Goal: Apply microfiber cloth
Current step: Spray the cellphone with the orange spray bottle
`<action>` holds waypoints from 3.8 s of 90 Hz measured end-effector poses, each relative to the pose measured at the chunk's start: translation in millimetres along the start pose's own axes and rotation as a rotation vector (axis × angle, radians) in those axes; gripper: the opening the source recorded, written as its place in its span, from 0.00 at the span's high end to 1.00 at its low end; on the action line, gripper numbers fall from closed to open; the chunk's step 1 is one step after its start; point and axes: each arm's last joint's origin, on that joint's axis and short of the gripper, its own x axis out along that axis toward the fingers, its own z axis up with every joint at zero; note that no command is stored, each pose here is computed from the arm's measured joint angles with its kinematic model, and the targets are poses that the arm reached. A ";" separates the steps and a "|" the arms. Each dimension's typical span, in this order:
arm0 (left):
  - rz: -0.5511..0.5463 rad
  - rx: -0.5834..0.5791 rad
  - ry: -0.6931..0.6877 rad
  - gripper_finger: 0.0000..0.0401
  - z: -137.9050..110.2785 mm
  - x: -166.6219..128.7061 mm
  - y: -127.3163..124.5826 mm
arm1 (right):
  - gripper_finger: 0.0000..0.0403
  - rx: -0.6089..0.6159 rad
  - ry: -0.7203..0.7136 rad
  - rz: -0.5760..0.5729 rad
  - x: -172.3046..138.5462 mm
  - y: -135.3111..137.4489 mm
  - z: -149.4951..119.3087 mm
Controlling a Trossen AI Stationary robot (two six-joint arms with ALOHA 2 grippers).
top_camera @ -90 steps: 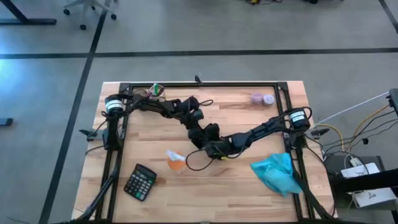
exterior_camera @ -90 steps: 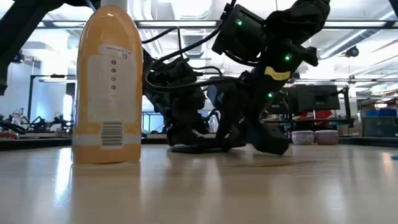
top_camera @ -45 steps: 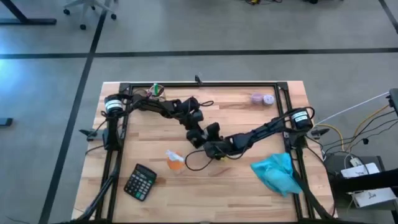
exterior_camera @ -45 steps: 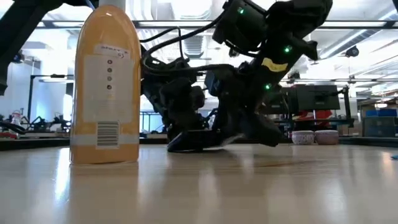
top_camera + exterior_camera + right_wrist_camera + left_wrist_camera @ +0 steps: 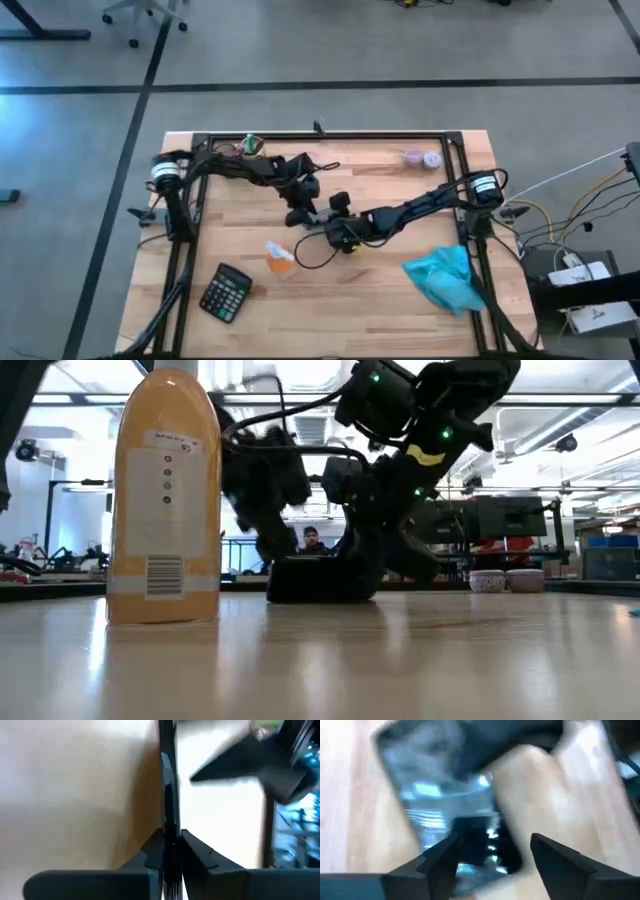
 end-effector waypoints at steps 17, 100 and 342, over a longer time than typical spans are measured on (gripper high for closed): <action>0.060 0.102 -0.057 0.55 1.4 -30.9 -20.6 | 0.95 -0.116 0.052 -0.067 -17.9 -10.8 13.4; 0.171 0.195 -0.343 0.74 -52.3 -106.6 -87.6 | 0.95 0.544 -0.122 0.002 -112.7 -64.4 -22.4; 0.515 0.286 -1.016 0.45 -33.7 -54.5 -153.7 | 0.95 0.737 -1.274 0.056 -113.1 -101.2 -28.2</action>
